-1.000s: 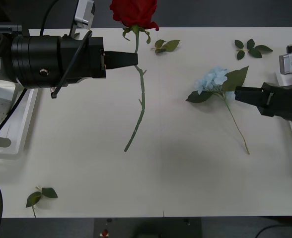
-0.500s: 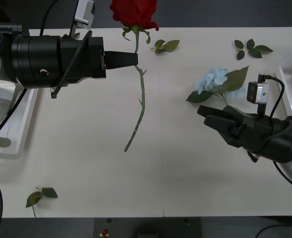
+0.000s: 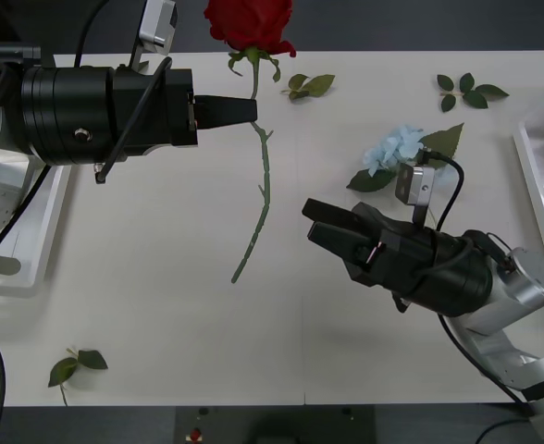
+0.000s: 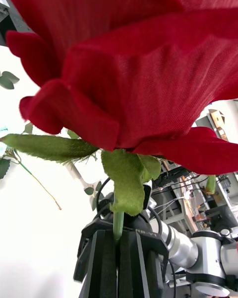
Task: Put the red flowers into the right box and the blue flowers into the left box
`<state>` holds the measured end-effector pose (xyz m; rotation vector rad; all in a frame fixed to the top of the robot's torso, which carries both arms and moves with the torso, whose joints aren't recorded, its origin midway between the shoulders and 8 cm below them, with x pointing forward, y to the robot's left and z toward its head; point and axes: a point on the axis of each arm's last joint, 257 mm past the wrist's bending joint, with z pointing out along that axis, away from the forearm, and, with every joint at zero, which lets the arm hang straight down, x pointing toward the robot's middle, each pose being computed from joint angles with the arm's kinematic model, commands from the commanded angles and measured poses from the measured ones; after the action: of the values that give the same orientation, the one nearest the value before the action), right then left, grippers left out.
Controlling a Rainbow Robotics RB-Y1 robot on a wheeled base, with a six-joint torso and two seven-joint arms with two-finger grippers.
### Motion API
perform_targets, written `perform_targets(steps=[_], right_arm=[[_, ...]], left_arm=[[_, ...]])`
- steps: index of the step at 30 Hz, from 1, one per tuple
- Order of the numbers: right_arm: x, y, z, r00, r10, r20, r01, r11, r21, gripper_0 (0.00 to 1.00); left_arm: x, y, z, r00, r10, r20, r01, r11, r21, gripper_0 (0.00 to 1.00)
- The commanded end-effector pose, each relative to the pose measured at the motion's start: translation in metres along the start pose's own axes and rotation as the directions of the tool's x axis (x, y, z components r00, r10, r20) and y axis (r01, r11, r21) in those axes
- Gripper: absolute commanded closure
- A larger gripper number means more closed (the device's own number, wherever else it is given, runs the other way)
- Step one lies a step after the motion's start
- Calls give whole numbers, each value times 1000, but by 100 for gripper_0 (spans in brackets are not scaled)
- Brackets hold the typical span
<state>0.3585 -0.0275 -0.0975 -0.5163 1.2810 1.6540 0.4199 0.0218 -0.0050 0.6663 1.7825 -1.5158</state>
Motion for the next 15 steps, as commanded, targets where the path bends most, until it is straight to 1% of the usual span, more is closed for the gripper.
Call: perform_targets(steps=[1,12,15], right_arm=[[3,20,37,1000,-2,-7,2,998,-55,24],[9,36,91,999,30,31,-27,997,-76,24],[11,34,99,999,14,33,-12,998,-67,29]], left_arm=[[-6,-10,3,998,63,23,-63,998,25,100],[-6,-10,3,998,63,23,-63,998,25,100],[-6,-10,3,998,63,23,-63,998,25,100]])
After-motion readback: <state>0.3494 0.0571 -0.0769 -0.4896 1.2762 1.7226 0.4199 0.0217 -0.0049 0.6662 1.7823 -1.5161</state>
